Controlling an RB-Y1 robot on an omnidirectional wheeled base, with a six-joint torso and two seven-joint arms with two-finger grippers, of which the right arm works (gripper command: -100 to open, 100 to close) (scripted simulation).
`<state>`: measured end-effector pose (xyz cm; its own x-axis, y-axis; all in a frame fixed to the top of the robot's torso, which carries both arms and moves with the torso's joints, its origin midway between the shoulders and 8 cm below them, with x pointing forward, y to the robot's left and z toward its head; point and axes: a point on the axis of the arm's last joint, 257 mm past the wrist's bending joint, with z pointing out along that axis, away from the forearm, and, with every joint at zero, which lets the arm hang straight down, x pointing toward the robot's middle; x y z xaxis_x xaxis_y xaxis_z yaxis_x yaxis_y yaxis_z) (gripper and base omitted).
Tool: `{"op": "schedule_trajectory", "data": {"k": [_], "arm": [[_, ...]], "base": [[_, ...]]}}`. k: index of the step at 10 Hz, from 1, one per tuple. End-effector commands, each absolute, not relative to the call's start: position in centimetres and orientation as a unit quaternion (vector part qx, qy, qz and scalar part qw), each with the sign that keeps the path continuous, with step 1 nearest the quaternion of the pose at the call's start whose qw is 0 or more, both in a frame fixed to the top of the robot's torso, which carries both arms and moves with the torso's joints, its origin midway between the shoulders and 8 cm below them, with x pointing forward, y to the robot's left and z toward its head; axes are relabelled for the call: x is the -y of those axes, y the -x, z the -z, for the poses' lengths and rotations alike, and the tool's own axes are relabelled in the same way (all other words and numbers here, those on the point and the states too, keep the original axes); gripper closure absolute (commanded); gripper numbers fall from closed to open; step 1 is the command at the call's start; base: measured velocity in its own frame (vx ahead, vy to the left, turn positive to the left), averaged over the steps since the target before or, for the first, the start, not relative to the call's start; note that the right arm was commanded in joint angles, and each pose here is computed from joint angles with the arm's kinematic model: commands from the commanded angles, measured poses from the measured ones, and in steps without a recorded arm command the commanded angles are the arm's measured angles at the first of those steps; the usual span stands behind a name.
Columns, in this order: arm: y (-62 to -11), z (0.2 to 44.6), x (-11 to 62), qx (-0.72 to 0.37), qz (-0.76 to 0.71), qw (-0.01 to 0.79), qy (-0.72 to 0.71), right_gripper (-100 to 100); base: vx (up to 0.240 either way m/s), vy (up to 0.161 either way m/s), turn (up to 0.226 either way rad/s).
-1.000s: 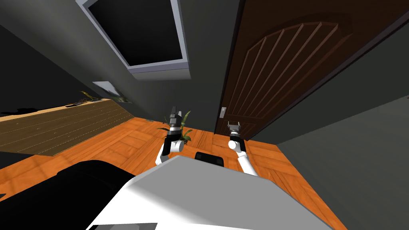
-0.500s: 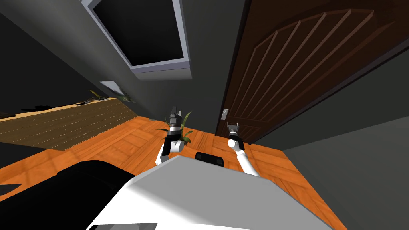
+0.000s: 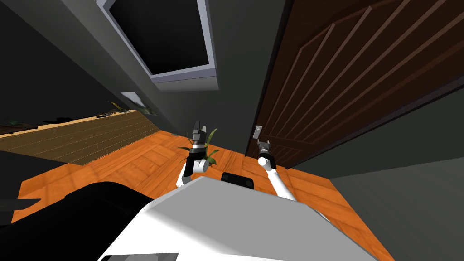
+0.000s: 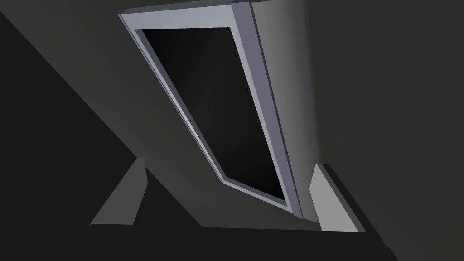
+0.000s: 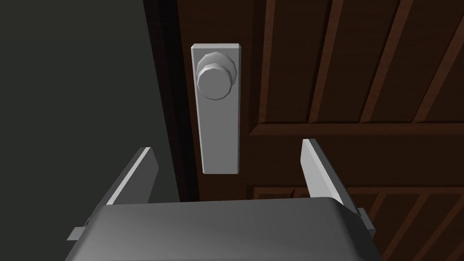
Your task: Pull the door open
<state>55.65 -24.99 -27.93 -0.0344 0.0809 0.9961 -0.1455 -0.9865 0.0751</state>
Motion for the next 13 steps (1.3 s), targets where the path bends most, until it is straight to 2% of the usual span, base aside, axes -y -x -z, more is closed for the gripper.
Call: {"op": "schedule_trajectory", "data": {"k": [1, 4, 8, 9, 13], "arm": [[-56.0, 28.7, 25.2, 0.037, -0.713, 0.067, -0.697, -100], [-56.3, 29.3, 25.3, 0.049, -0.708, 0.058, -0.703, -100], [-56.6, 29.5, 31.2, 0.087, -0.703, 0.090, -0.700, -100], [-56.6, 29.5, 33.2, 0.098, -0.701, 0.102, -0.699, -100], [-56.5, 29.6, 35.7, 0.112, -0.698, 0.117, -0.697, -100]], "base": [[0.114, -0.006, 0.086], [0.109, 0.005, 0.068], [-0.044, -0.069, 0.271], [0.115, -0.028, 0.319], [0.153, 0.001, 0.101]]}}
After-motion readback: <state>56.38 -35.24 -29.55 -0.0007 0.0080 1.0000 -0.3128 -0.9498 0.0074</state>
